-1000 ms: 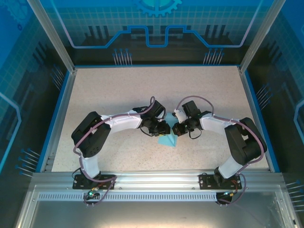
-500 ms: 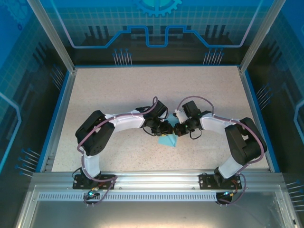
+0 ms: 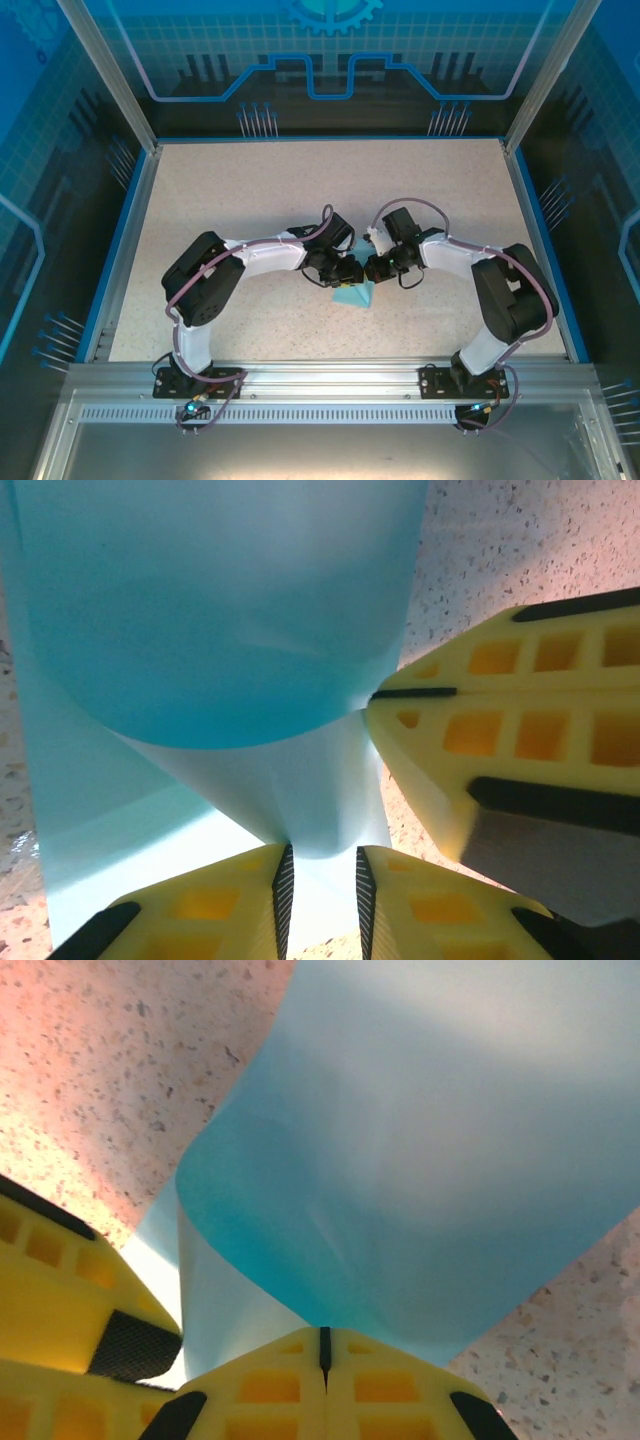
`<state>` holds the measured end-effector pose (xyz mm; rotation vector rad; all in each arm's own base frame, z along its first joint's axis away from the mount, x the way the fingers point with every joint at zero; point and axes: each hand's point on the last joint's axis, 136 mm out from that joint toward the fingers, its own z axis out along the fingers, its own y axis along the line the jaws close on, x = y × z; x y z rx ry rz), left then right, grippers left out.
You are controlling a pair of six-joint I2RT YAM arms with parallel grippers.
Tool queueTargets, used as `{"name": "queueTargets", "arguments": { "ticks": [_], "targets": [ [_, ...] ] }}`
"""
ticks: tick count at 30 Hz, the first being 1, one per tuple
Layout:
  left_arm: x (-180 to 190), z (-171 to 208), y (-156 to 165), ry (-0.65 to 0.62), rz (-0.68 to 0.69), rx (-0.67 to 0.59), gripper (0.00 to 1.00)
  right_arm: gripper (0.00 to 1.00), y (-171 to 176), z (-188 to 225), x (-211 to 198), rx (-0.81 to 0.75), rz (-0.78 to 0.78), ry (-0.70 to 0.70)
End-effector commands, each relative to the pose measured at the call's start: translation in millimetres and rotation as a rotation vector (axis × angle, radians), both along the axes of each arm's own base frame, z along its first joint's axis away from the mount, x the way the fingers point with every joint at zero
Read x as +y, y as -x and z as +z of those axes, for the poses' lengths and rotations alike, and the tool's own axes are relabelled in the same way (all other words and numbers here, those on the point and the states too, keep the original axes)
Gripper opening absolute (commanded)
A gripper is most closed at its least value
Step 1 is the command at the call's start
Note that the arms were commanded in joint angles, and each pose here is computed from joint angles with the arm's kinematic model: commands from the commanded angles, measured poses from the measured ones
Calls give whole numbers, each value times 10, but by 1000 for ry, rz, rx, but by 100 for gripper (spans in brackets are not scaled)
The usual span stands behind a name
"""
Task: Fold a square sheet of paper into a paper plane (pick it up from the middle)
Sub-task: Fold the triangle a second time at the center of the table.
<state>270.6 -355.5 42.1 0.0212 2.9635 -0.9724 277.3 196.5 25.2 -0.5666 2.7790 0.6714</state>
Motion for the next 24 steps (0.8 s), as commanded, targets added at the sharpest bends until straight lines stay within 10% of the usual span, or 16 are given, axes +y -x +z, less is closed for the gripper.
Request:
{"name": "queueTargets", "arguments": {
  "ticks": [1, 24],
  "targets": [
    [-110, 15, 11, 24, -10, 19, 28, 1, -9, -54, -43, 38, -6, 0],
    [-119, 76, 9, 21, -23, 8, 29, 2, -26, -19, -123, 25, -56, 38]
  ]
}}
